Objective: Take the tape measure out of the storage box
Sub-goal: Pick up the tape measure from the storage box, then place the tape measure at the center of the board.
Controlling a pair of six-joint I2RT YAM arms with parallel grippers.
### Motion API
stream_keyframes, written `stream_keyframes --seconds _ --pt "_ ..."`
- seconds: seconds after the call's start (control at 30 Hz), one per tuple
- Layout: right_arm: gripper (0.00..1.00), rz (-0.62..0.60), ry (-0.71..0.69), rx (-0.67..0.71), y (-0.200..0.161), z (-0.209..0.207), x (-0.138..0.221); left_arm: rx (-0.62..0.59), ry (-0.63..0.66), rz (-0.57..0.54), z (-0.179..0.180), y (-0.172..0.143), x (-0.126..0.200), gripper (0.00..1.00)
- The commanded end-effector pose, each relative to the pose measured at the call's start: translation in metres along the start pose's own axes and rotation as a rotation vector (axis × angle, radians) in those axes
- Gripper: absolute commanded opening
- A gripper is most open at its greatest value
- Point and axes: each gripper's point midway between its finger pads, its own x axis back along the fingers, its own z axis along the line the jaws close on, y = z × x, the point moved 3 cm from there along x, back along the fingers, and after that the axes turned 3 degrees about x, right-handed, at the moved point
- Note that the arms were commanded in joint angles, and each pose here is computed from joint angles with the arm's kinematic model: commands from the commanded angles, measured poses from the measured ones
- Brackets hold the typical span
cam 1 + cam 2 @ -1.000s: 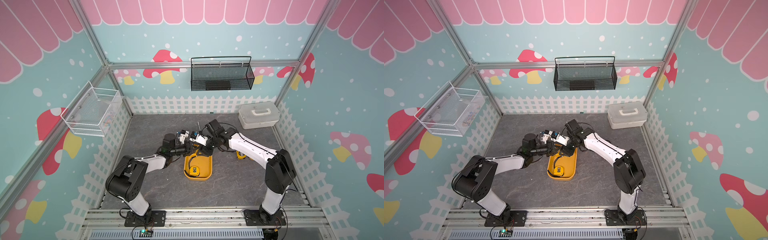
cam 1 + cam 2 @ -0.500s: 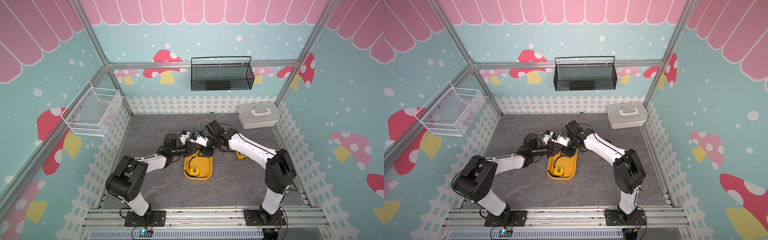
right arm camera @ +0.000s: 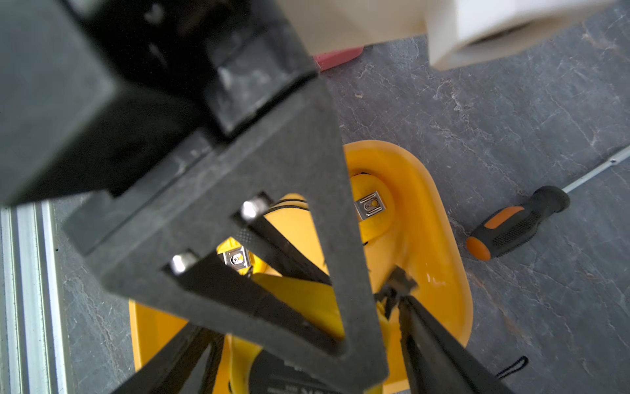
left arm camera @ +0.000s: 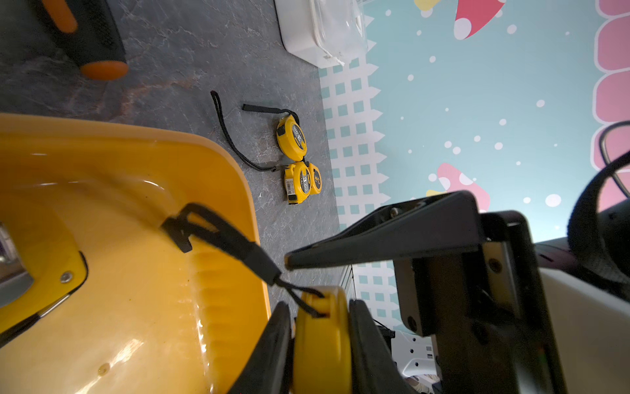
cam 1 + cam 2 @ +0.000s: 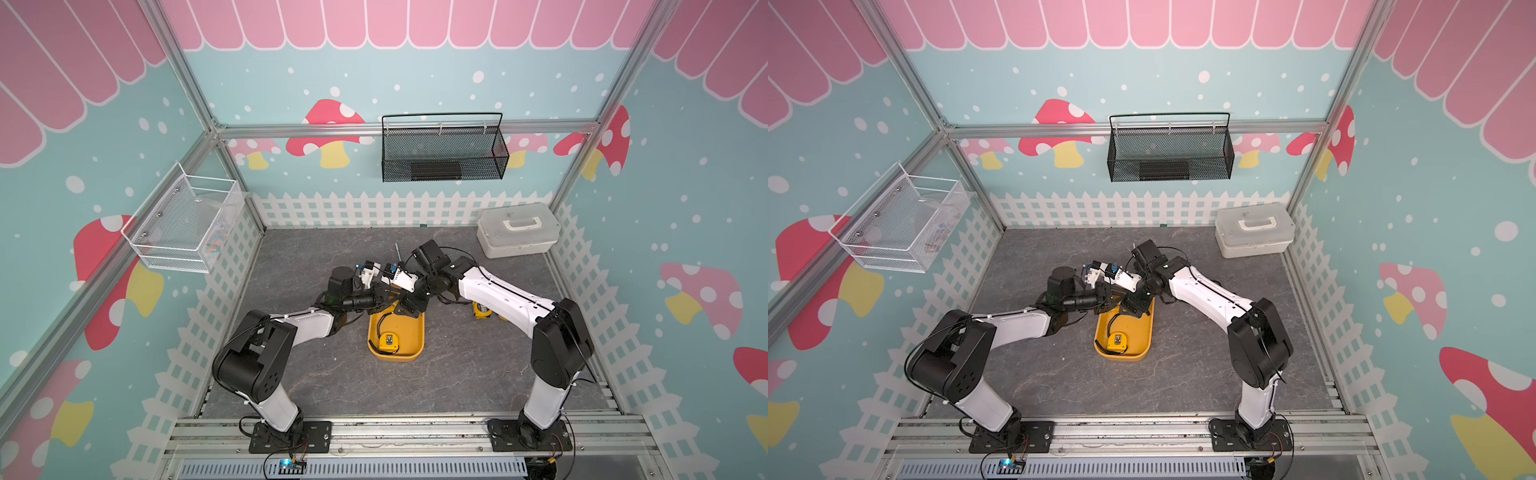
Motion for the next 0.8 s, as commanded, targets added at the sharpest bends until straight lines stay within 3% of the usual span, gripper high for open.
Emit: stream_keyframes --seconds 0.0,0.43,0.77 --pt "0.83 -0.027 -0.036 -0.003 0.001 -0.002 0.02 -0.028 -0.024 -0.035 -0.008 0.011 0.004 0.23" --pt "0.87 -0.113 -0.156 -0.079 -0.016 -0.023 0.076 -0.082 0.021 -0.157 -0.02 0.052 0.056 0.23" --pt "0.88 -0.129 -0.16 -0.131 -0.028 -0.026 0.081 -0.146 0.178 -0.352 -0.028 0.116 0.137 0.24"
